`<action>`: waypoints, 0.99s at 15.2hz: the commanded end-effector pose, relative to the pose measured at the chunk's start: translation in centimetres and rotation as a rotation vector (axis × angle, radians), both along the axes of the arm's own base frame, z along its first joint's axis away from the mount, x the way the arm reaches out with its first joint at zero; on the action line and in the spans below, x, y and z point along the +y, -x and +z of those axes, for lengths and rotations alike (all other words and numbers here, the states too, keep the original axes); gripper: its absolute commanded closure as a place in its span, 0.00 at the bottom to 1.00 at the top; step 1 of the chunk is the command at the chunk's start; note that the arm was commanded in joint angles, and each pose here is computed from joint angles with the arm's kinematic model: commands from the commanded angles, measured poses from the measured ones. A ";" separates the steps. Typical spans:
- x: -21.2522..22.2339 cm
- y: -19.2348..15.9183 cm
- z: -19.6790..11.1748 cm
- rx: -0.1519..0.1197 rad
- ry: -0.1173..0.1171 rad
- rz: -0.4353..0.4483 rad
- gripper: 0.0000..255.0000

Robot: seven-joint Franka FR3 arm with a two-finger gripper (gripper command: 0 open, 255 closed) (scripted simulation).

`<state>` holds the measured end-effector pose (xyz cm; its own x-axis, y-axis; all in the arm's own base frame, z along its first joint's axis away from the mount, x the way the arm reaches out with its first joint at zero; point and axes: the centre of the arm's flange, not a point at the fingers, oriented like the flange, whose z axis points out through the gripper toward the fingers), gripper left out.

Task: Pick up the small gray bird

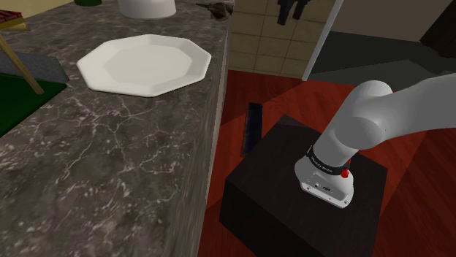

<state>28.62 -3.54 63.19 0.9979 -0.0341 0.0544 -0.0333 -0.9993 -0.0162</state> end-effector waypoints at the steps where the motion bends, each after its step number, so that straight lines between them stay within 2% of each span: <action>1: 0.0 0.0 0.0 0.000 0.000 0.000 0.00; 15: -1.6 -16.4 -0.1 -0.128 0.010 0.097 0.00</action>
<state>43.86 -5.27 63.45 0.9836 0.0558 0.1713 0.0577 -0.9983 -0.0057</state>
